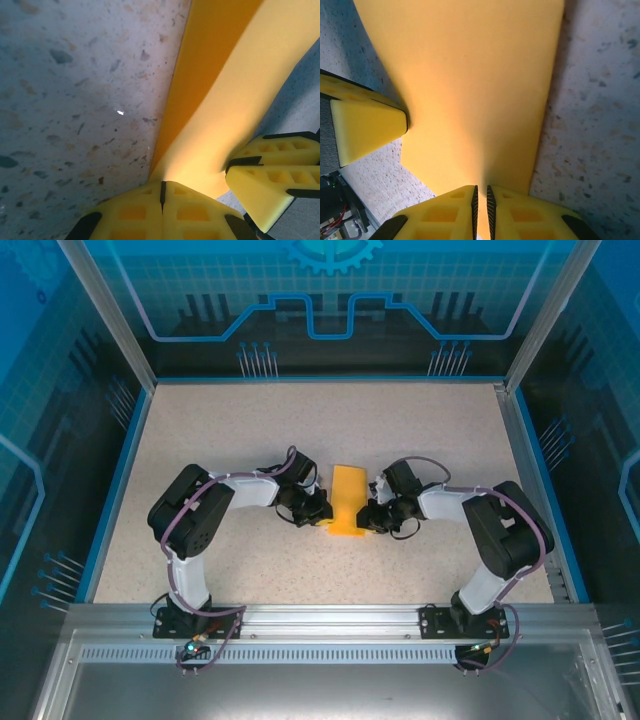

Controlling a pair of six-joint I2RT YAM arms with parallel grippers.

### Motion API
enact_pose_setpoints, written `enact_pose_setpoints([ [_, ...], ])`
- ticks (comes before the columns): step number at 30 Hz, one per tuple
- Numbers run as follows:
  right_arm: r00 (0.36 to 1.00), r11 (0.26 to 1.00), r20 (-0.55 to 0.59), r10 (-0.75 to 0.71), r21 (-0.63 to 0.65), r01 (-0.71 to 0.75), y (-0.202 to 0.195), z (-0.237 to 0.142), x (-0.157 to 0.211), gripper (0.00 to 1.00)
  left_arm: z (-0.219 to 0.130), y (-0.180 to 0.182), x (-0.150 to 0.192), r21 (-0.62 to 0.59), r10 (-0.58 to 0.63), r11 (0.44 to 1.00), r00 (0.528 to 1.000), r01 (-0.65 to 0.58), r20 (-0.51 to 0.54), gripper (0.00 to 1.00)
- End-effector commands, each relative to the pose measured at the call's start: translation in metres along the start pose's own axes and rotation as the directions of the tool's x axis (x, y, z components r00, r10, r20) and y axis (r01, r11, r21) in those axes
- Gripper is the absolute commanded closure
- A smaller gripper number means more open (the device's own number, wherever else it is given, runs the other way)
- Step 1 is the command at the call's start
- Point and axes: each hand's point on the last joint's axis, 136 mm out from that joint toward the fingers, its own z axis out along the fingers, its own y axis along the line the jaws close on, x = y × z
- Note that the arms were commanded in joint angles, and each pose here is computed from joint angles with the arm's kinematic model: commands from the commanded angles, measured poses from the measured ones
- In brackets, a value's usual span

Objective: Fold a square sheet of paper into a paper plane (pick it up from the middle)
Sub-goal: Fold the square sheet of paper in half at the center of the table.

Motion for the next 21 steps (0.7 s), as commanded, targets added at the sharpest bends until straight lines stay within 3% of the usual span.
enact_pose_setpoints([
  [1,0.998,0.999,-0.055,0.026,0.043,-0.024,-0.011,0.002,0.018,0.84,0.016,0.058,0.023,-0.215,-0.108,0.972,0.994,0.097,-0.037,1.0],
  [7,0.999,1.0,-0.027,-0.026,-0.017,0.026,0.016,-0.009,0.014,0.84,0.015,0.055,0.021,-0.214,-0.101,0.973,0.994,0.091,-0.034,1.0],
  [16,0.996,0.996,-0.085,0.027,0.091,-0.019,-0.02,0.007,0.037,0.84,0.015,0.054,0.021,-0.212,-0.093,0.974,0.995,0.083,-0.035,1.0],
  [21,0.998,0.996,-0.067,-0.002,0.084,0.007,-0.007,0.004,0.031,0.84,0.008,0.037,0.014,-0.189,-0.051,0.981,0.998,0.046,-0.026,1.0],
])
